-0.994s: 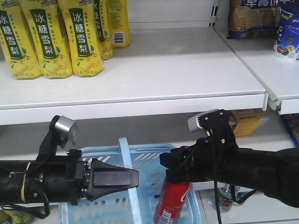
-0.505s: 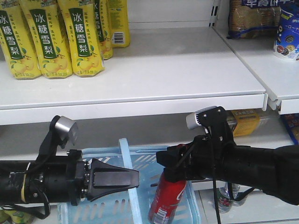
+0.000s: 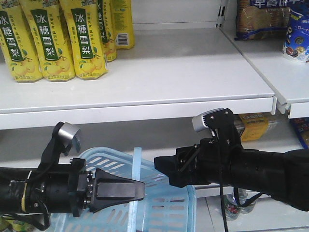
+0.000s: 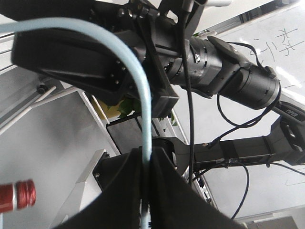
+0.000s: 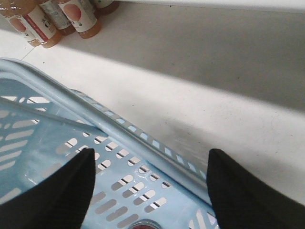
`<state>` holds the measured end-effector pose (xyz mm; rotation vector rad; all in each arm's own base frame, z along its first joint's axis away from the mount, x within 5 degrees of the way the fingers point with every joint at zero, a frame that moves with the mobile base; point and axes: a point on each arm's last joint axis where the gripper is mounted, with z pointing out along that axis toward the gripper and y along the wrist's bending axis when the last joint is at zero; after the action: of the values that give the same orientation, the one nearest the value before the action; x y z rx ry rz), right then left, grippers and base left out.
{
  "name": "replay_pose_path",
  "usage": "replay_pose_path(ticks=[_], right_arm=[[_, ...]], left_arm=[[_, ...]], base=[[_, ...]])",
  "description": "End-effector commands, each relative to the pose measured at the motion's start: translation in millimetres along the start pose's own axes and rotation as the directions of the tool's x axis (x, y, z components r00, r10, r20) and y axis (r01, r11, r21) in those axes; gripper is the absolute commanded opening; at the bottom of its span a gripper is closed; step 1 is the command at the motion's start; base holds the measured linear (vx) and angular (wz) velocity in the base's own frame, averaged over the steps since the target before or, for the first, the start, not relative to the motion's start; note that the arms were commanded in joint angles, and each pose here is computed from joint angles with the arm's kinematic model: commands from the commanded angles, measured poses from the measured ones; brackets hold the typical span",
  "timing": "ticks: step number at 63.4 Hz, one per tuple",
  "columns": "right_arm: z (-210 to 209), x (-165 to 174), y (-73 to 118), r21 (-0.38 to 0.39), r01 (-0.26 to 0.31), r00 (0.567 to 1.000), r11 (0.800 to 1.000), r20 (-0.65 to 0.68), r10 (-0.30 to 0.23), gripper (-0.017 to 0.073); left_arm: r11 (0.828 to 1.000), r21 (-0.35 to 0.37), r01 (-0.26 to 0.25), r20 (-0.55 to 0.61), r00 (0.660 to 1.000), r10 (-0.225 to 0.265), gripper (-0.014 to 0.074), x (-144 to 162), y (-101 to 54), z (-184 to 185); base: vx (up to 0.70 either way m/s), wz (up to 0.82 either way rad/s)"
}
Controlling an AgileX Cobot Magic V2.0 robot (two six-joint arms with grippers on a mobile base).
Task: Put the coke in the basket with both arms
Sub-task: 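Lower the held bottle into the basket beside the left gripper, then open the right gripper and withdraw it from the basket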
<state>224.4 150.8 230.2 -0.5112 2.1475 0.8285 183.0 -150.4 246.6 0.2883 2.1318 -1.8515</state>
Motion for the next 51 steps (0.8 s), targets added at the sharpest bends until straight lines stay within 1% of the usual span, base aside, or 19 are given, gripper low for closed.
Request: replay_pose_path(ticks=[1, 8, 13, 16, 17, 20, 24, 28, 32, 37, 42, 45, 48, 49, 51], right_arm=[[-7, -16, 9.0, -0.051, -0.035, 0.996, 0.998, 0.079, 0.039, 0.0495], [-10, -17, 9.9, -0.045, -0.028, 0.996, 0.999, 0.081, 0.032, 0.046], [-15, -18, 8.5, -0.008, -0.01, 0.996, 1.0, 0.085, 0.011, 0.0413], [-19, -20, 7.5, 0.018, -0.018, 0.995, 1.0, 0.094, 0.016, 0.0365], [-21, -21, 7.6, 0.026, -0.026, 0.995, 0.999, 0.1, 0.023, 0.0342], [-26, -22, 8.5, 0.04, -0.022, 0.994, 0.999, 0.108, 0.017, 0.0286], [-33, -24, 11.9, 0.044, 0.012, 0.993, 0.999, 0.117, -0.017, 0.0189], [-41, -26, 16.2, 0.045, 0.057, 0.99, 0.997, 0.129, -0.062, 0.008], [-49, -28, 20.5, 0.044, 0.086, 0.985, 0.995, 0.144, -0.091, -0.0016], [-63, -31, 27.4, 0.046, 0.123, 0.977, 0.991, 0.172, -0.129, -0.001], [-78, -33, 34.7, 0.046, 0.149, 0.967, 0.988, 0.203, -0.156, -0.0005], [-86, -33, 38.6, 0.05, 0.177, 0.96, 0.983, 0.211, -0.184, -0.0004], [-96, -32, 43.0, 0.053, 0.193, 0.953, 0.98, 0.227, -0.201, -0.0004], [-99, -32, 43.8, 0.054, 0.186, 0.954, 0.981, 0.231, -0.193, -0.0004], [-104, -30, 45.2, 0.062, 0.196, 0.951, 0.979, 0.233, -0.206, -0.0004]], left_arm=[[0.97, 0.242, -0.022, -0.004, 1.0, 0.024, -0.0008, -3, -31.4, -3], [0.97, 0.242, -0.022, -0.004, 1.0, 0.024, -0.0008, -3, -31.4, -3], [0.97, 0.242, -0.022, -0.004, 1.0, 0.024, -0.0008, -3, -31.4, -3], [0.97, 0.242, -0.022, -0.004, 1.0, 0.024, -0.0008, -3, -31.4, -3], [0.97, 0.242, -0.022, -0.004, 1.0, 0.024, -0.0008, -3, -31.4, -3], [0.97, 0.242, -0.022, -0.004, 1.0, 0.024, -0.0008, -3, -31.4, -3], [0.97, 0.242, -0.022, -0.004, 1.0, 0.024, -0.0008, -3, -31.4, -3], [0.97, 0.242, -0.022, -0.004, 1.0, 0.024, -0.0008, -3, -31.4, -3], [0.97, 0.242, -0.022, -0.004, 1.0, 0.024, -0.0008, -3, -31.4, -3], [0.97, 0.242, -0.022, -0.004, 1.0, 0.024, -0.0008, -3, -31.4, -3], [0.97, 0.242, -0.022, -0.004, 1.0, 0.024, -0.0008, -3, -31.4, -3], [0.97, 0.242, -0.022, -0.004, 1.0, 0.024, -0.0008, -3, -31.4, -3], [0.97, 0.242, -0.022, -0.004, 1.0, 0.024, -0.0008, -3, -31.4, -3], [0.97, 0.242, -0.022, -0.004, 1.0, 0.024, -0.0008, -3, -31.4, -3], [0.97, 0.242, -0.022, -0.004, 1.0, 0.024, -0.0008, -3, -31.4, -3]], base=[[0.0, 0.0], [0.0, 0.0], [0.0, 0.0], [0.0, 0.0], [0.0, 0.0], [0.0, 0.0], [0.0, 0.0], [0.0, 0.0], [0.0, 0.0], [0.0, 0.0], [0.0, 0.0], [0.0, 0.0], [0.0, 0.0], [0.0, 0.0], [0.0, 0.0]])
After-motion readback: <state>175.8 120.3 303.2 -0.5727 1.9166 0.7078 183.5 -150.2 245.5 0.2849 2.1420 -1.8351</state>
